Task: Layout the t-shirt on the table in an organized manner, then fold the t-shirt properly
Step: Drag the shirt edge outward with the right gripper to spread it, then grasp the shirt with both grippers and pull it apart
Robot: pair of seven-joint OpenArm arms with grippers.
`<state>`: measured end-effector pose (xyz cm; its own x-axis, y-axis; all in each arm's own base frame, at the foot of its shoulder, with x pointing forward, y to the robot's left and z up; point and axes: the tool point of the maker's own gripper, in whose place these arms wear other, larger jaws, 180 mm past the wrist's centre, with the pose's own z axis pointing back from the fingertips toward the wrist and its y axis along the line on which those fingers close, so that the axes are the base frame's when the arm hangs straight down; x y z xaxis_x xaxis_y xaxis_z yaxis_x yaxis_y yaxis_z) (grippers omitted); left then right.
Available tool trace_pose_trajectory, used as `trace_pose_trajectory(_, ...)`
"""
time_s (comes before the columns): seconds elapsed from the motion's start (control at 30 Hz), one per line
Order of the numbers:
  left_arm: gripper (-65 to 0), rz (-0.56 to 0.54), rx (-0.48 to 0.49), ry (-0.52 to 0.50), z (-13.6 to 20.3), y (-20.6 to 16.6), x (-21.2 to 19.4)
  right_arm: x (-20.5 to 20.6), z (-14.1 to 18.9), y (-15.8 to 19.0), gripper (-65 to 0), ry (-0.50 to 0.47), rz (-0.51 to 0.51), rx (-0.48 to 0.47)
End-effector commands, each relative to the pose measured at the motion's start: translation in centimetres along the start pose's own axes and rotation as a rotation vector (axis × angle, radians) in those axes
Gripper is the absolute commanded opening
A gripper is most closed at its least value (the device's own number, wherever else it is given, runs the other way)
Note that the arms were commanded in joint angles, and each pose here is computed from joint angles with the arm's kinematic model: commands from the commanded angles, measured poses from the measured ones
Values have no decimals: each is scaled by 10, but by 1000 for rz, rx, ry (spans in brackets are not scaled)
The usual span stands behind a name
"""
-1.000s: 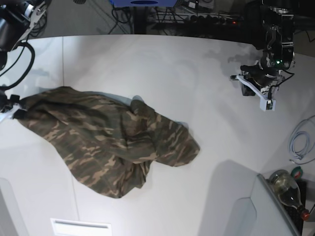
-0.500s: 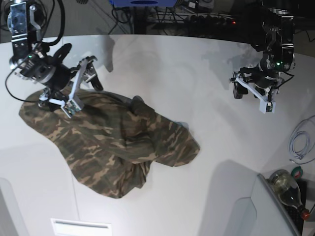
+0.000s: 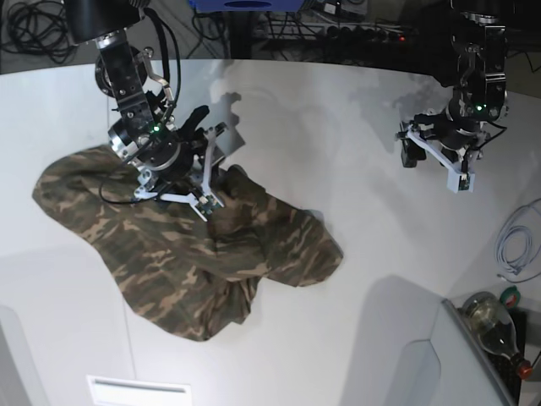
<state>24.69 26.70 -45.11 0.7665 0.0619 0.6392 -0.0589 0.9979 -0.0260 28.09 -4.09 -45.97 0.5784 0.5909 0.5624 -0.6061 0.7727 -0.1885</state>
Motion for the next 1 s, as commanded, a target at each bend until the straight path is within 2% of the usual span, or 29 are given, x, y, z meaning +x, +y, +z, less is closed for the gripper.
trace_pose_trajectory(0.0, -197, -9, 6, -46, 2, 4, 16, 12, 2, -6, -459, -39, -5, -15)
trace_pose_trajectory(0.07, -197, -9, 6, -49, 3, 4, 17, 12, 3, -6, -650, -42, -7, -17)
trace_pose_trajectory(0.17, -197, -12, 2, -51, 2, 3, 18, 9, 17, 1, -633, -57, -7, -17)
trace_pose_trajectory(0.4, -207, -16, -19, -91, -5, -8, 40, -10, 63, 23, -650, -87, 6, -11)
trace_pose_trajectory(0.6, -207, -112, -178, -139, -21, -86, 75, -28, 71, 21, -650, -56, 36, -15)
trace_pose_trajectory(0.77, -211, -88, -293, -174, -38, -153, 105, -45, 68, 24, -650, 24, 32, -7)
trace_pose_trajectory(0.87, -211, -69, -304, -105, -66, -170, 101, -53, 69, 23, -650, 61, 35, -9)
trace_pose_trajectory(0.93, -221, -123, -290, -48, -81, -178, 89, -63, 71, 20, -650, 93, 25, -16)
trace_pose_trajectory(0.97, -248, -175, -278, -18, -87, -181, 80, -65, 72, 15, -650, 99, 12, -29)
